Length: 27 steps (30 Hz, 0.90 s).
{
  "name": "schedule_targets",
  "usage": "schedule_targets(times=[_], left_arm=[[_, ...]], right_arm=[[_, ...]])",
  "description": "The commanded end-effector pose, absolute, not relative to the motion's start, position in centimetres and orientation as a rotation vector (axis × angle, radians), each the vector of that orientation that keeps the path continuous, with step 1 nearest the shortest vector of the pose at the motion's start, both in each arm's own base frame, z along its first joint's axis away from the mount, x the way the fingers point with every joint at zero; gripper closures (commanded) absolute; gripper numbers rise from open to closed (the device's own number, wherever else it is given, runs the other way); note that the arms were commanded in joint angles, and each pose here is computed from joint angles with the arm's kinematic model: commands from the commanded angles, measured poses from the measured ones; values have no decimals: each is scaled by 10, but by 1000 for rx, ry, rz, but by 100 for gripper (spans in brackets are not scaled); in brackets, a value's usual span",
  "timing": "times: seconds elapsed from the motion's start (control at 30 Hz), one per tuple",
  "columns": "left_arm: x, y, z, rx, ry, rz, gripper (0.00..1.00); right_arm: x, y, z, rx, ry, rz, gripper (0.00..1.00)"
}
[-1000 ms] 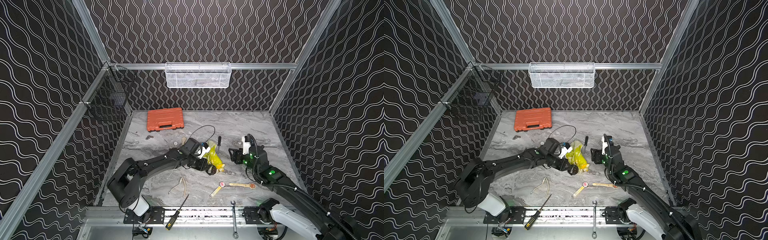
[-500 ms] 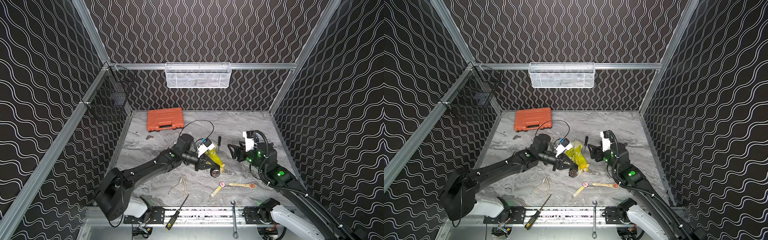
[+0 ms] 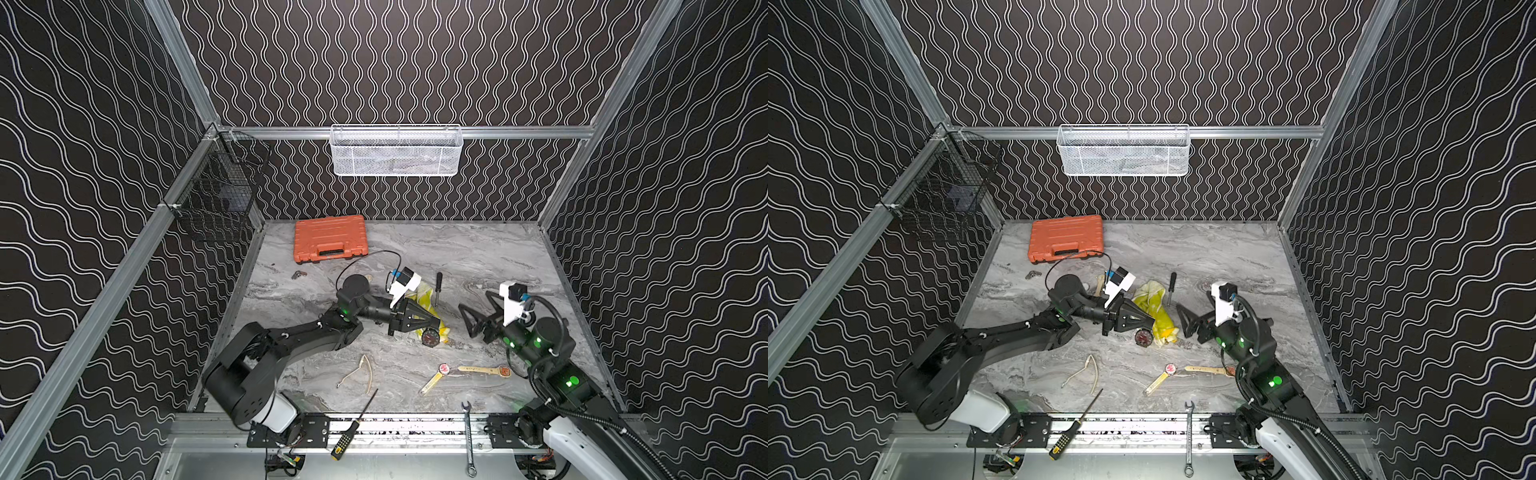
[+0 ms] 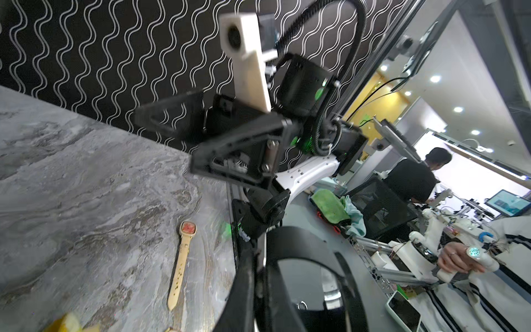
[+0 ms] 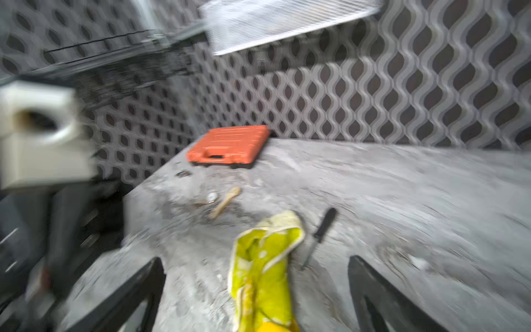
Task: Wipe the watch dial
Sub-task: Pick up the watch at the center of the board.
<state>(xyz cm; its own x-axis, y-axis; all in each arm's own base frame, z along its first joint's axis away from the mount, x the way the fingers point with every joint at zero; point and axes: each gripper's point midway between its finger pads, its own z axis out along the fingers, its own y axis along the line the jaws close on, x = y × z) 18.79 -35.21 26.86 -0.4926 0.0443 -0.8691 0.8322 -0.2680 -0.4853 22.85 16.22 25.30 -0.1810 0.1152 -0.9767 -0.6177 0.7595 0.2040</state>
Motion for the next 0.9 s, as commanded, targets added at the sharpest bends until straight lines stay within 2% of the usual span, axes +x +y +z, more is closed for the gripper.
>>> schedule_targets(times=[0.0, 0.13, 0.27, 0.43, 0.57, 0.73, 0.87], left_arm=[[180, -340, 307, 1087, 1247, -1903, 100], [174, -334, 309, 1109, 1225, -1873, 100], [175, -332, 304, 1114, 1272, -1822, 100], [175, -331, 295, 1133, 1338, -1730, 100], [176, -328, 292, 1148, 1377, -1625, 100], [170, -325, 307, 1179, 1313, -1584, 100], [163, -326, 321, 1209, 1231, -1603, 100]], right_arm=[[178, 199, 292, -749, 1301, 867, 4], [161, 212, 298, -889, 1237, 929, 10], [156, 221, 306, -951, 1190, 981, 25], [151, 227, 320, -966, 1123, 1026, 31], [142, 235, 323, -1006, 1101, 1081, 30], [133, 249, 312, -1004, 1161, 1171, 31], [124, 263, 315, -971, 1215, 1319, 37]])
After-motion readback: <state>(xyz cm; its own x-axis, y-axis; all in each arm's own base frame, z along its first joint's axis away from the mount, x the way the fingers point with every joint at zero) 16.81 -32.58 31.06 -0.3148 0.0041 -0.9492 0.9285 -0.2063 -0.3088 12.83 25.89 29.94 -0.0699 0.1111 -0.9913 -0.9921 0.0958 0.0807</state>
